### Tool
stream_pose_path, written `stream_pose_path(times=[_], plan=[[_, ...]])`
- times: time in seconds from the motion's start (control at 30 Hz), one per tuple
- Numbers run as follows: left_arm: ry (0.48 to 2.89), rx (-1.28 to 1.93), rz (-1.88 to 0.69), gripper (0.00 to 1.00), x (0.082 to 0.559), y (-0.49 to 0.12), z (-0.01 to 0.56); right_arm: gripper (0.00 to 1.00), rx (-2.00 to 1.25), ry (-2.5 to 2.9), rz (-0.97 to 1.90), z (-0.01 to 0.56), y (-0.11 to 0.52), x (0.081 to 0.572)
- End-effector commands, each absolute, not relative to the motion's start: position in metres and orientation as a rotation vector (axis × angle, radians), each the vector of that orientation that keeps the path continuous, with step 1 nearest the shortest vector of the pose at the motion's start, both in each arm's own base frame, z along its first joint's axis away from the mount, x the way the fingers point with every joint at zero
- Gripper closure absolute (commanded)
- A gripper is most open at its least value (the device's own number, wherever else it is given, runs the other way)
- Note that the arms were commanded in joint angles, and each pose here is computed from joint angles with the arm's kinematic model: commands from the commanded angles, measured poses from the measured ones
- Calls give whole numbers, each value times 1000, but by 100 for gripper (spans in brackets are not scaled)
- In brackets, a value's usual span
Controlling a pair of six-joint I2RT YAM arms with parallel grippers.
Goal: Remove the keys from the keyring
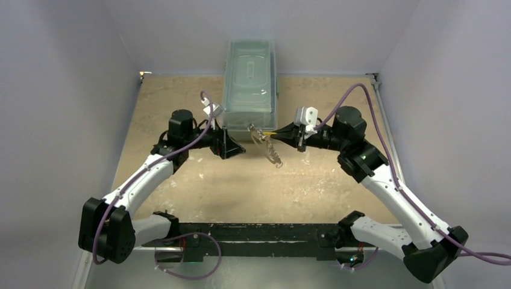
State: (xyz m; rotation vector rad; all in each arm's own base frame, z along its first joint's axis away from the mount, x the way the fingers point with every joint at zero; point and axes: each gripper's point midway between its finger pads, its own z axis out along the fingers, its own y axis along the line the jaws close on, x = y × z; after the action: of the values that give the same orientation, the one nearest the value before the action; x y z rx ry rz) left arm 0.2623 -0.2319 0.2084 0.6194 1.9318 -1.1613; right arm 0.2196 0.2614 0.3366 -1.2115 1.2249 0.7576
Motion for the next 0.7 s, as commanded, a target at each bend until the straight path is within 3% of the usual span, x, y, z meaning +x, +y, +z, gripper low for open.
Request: stream_pose_path(times=[0.0, 0.33, 0.67], plan=[[1825, 617, -1395, 16, 251, -247, 236, 100, -1112, 1154, 749, 378, 264, 229], [1562, 616, -1837, 15, 243, -273, 270, 100, -1046, 1148, 770, 400, 267, 237], [1446, 590, -1889, 15, 240, -284, 304, 100, -1042, 1129, 813, 417, 274, 238]])
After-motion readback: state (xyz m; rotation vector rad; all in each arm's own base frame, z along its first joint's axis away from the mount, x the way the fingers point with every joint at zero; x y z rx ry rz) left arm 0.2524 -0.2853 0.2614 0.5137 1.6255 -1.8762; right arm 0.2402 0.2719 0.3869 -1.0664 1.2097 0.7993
